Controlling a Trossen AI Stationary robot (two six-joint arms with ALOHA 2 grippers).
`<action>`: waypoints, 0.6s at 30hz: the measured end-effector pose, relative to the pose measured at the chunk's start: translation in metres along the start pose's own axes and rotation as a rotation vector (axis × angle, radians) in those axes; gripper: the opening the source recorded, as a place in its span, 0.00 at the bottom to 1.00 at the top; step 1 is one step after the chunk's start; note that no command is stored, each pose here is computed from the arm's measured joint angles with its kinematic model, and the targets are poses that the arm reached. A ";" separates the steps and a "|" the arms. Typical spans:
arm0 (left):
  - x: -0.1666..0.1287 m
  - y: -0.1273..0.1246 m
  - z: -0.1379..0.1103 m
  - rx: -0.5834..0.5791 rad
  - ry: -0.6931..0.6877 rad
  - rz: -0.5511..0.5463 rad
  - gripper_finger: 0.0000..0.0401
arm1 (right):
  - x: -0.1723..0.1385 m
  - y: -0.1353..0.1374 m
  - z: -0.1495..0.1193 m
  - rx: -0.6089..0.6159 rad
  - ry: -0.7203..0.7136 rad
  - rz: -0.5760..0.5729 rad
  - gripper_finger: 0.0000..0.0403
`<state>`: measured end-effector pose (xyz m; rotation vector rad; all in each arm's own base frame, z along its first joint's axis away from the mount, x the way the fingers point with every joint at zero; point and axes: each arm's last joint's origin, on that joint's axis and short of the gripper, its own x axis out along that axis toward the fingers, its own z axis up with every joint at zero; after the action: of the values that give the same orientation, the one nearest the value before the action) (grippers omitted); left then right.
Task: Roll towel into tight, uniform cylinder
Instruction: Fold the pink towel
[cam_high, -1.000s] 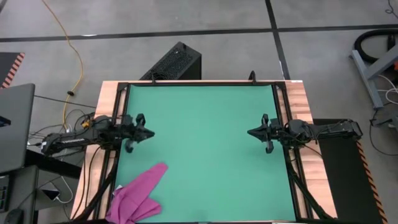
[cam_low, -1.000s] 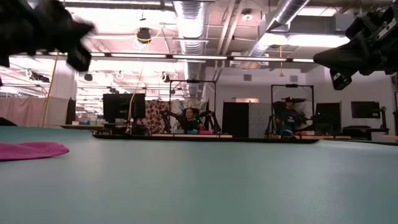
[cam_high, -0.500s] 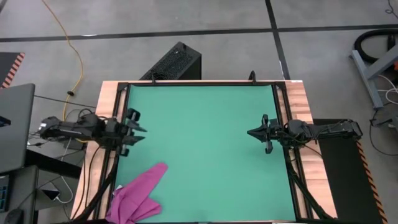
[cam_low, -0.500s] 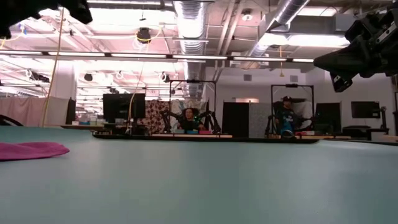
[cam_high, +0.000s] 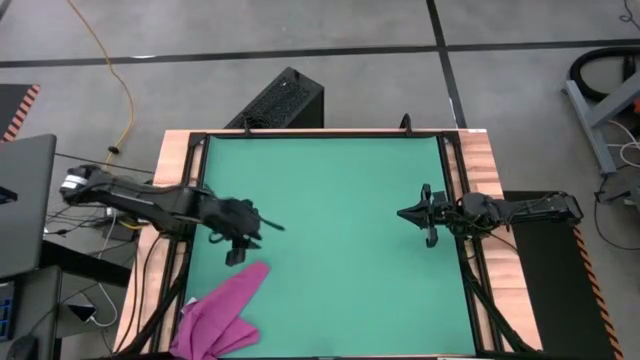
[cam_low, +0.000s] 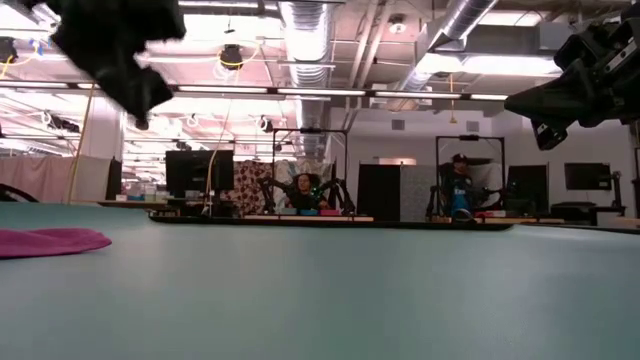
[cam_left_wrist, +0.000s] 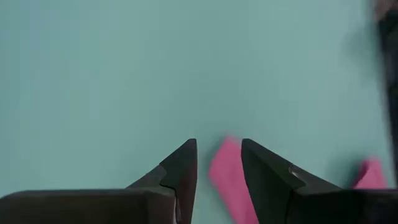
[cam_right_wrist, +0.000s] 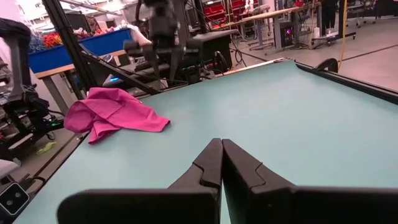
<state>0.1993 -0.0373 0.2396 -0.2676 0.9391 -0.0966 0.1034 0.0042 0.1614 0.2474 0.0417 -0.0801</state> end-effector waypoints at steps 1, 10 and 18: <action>0.007 -0.003 0.001 -0.004 0.053 0.010 0.28 | 0.000 0.000 0.000 -0.001 0.001 0.000 0.08; 0.069 -0.027 0.000 -0.009 0.253 0.165 0.28 | 0.000 0.000 -0.001 -0.002 0.007 -0.001 0.08; 0.074 -0.055 -0.002 0.236 0.241 0.189 0.28 | 0.000 0.000 -0.001 -0.069 0.016 0.020 0.08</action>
<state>0.2428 -0.1052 0.1954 0.0537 1.1766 -0.0664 0.1034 0.0048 0.1603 0.1792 0.0574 -0.0563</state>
